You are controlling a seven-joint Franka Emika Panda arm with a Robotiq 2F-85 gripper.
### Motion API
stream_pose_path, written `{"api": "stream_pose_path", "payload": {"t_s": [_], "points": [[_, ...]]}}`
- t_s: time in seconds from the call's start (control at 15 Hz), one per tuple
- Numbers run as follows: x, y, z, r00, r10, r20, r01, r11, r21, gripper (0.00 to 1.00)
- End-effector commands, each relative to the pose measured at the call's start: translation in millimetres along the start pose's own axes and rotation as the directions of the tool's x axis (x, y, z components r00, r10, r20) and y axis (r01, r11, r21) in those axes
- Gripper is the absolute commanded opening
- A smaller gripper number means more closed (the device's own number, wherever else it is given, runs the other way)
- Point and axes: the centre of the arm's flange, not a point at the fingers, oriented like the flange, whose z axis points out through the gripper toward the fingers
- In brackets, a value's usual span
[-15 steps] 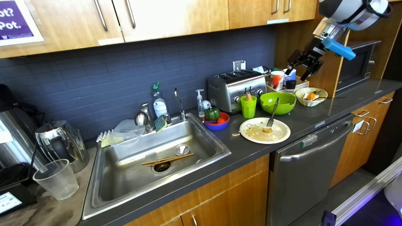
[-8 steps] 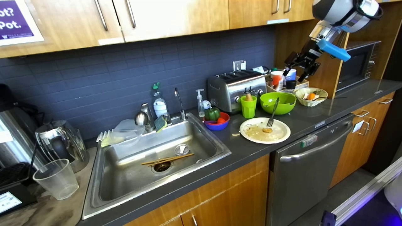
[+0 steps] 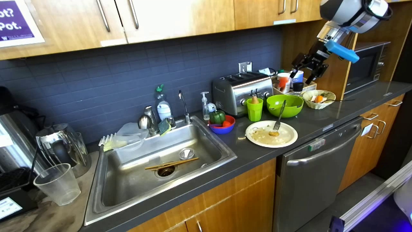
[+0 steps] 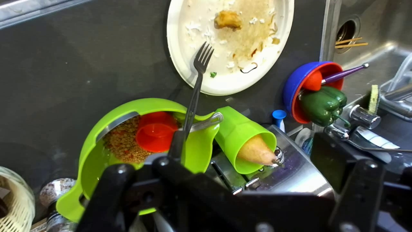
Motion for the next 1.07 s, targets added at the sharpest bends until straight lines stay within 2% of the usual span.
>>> {"api": "stream_pose_path", "payload": {"t_s": [0.0,0.4,0.6,1.0], "points": [[-1,-1,3,1.0,-0.021,-0.009,0.021,1.0,-0.004,1.0],[17,13,8,0.994,-0.088,-0.071,0.092,0.994,0.059,1.0],[32,31,15,0.995,-0.062,-0.081,0.071,0.99,0.119,1.0],[55,66,40,0.998,-0.018,-0.068,0.03,0.985,0.17,1.0]]}}
